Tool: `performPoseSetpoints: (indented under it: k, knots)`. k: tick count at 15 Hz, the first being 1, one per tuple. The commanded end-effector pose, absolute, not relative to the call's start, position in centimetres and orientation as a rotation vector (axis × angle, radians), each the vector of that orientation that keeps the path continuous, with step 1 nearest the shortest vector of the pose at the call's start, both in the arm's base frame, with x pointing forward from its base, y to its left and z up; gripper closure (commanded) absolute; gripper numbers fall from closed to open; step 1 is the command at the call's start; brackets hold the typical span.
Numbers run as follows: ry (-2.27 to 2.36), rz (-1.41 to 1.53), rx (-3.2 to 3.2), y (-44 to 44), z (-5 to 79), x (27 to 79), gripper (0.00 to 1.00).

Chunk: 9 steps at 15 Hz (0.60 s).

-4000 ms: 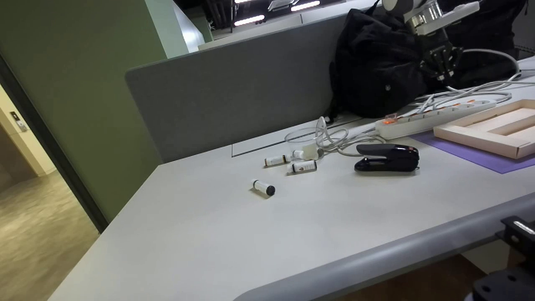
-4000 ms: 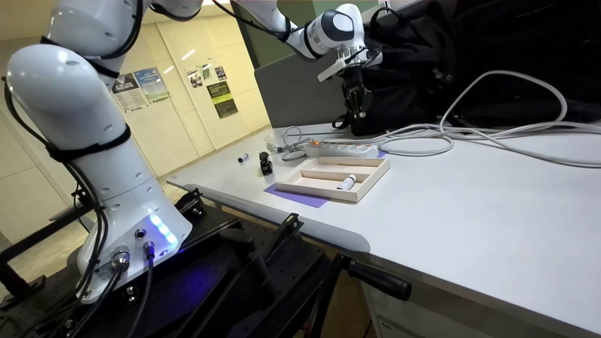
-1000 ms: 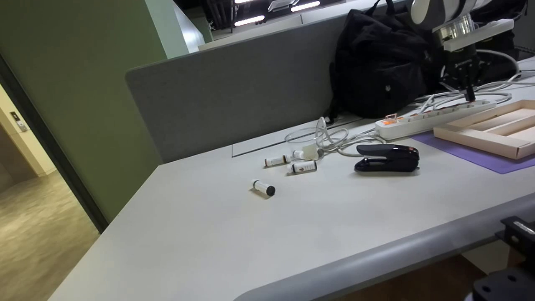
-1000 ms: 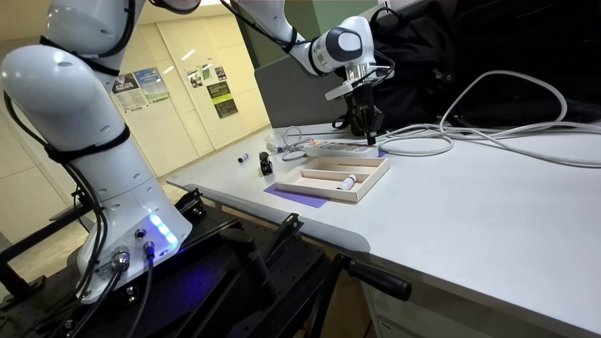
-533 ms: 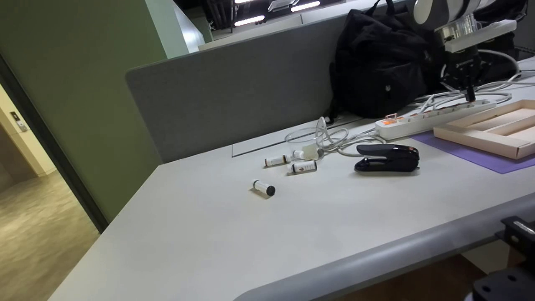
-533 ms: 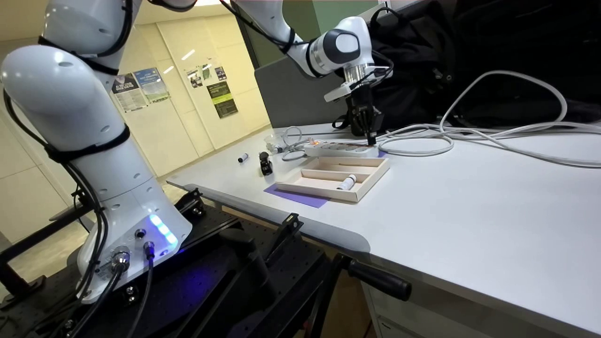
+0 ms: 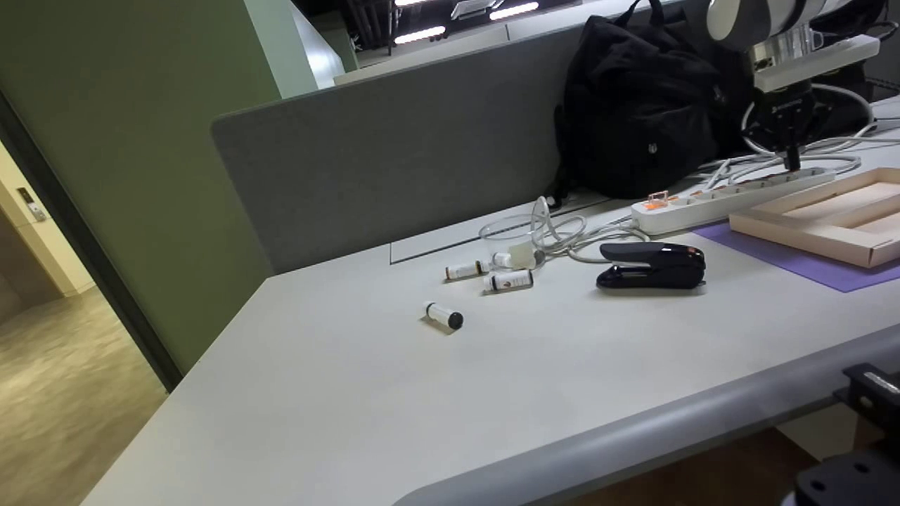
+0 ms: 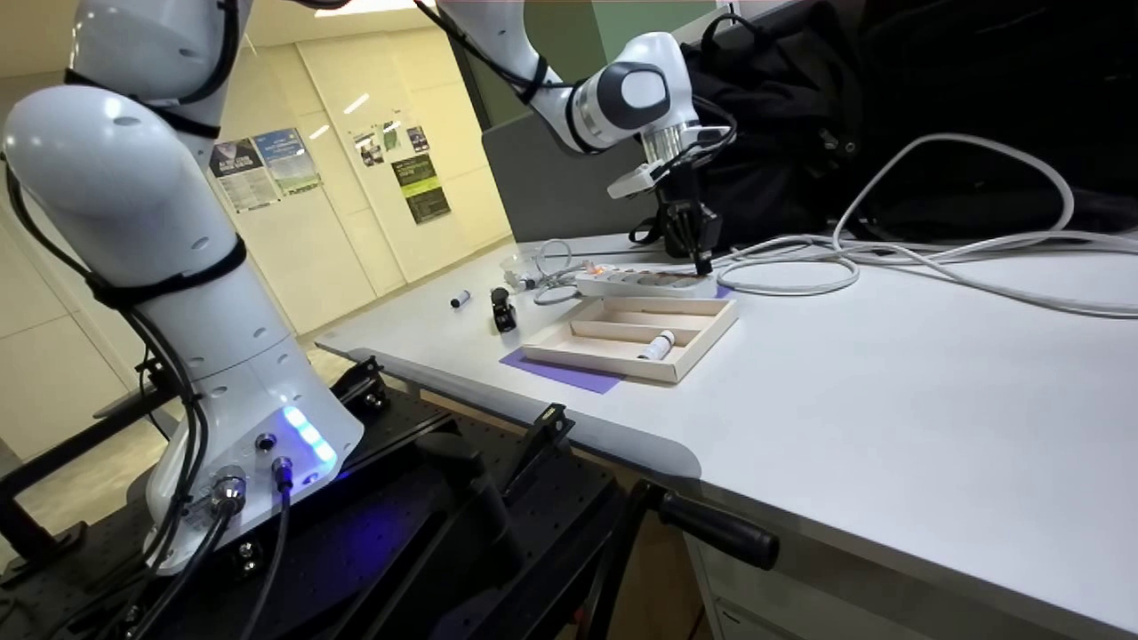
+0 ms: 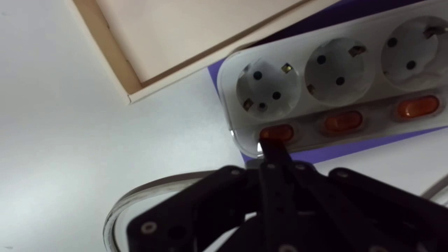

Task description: Turn off the third switch from the left then turn on the first and second right

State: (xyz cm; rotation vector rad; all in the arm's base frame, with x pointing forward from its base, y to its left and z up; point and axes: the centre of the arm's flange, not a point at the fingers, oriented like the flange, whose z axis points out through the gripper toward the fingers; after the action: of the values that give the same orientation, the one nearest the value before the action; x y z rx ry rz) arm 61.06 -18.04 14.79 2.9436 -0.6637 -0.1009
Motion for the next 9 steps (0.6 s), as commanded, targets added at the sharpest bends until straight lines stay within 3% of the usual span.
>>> performPoseSetpoints:
  k: [1, 9]
  knots:
    - [-0.768, -0.155, 2.900, -18.5, 9.6, 58.4, 1.00]
    - [-0.853, -0.138, 2.855, -19.7, 9.8, 57.5, 1.00]
